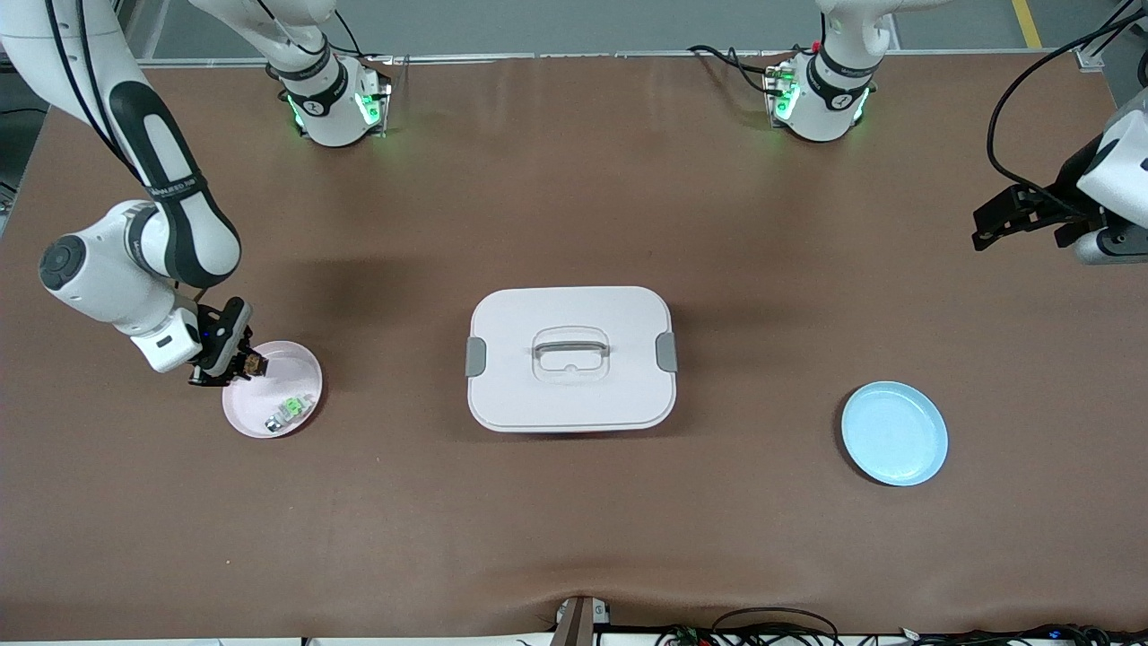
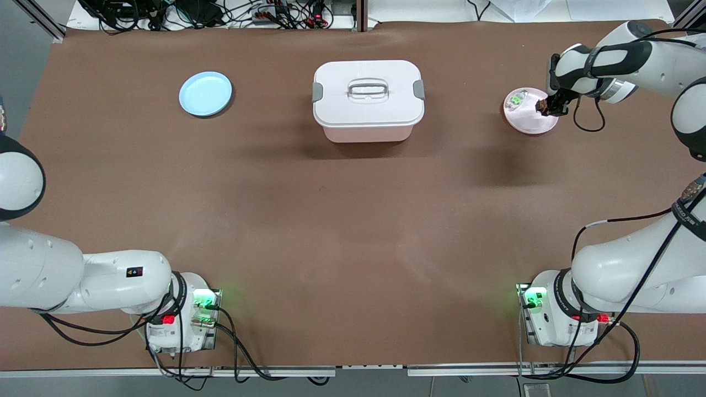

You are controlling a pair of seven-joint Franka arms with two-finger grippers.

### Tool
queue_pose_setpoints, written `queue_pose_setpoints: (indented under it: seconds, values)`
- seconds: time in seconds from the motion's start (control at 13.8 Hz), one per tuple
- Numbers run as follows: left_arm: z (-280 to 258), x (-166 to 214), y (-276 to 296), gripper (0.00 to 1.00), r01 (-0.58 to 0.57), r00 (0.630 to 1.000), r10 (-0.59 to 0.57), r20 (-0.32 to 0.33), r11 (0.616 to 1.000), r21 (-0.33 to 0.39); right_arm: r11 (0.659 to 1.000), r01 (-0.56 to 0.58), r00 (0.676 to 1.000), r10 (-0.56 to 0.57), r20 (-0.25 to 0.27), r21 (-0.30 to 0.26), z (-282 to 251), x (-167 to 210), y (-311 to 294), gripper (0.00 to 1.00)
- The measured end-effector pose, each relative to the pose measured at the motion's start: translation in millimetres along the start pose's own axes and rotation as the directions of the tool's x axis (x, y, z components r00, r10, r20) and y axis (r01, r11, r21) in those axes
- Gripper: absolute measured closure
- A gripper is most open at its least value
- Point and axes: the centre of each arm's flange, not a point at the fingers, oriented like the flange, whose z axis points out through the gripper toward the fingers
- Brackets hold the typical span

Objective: Transfer orange switch to right arm and place
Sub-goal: 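Lower the orange switch onto the pink plate beside the green switch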

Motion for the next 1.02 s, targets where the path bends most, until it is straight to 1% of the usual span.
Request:
queue_pose_setpoints:
  seconds: [0.29, 0.65, 1.02]
  values:
    - [-0.5, -0.7, 2.9, 0.0, -0.005, 1.0, 0.005, 0.0, 1.0, 0.0, 1.0, 0.008, 1.0, -0.008, -0.003, 0.011, 14.4, 2.5, 4.5, 0.58]
    - [-14.4, -5.4, 10.1, 0.0, -0.018, 1.0, 0.018, -0.002, 1.0, 0.001, 1.0, 0.023, 1.0, -0.023, 0.001, -0.018, 32.9, 11.1, 8.5, 0.58]
    - [-23.3, -10.6, 14.9, 0.0, -0.038, 0.999, 0.038, -0.012, 0.999, 0.003, 1.0, 0.026, 1.0, -0.026, 0.002, -0.015, 40.6, 12.5, 7.6, 0.58]
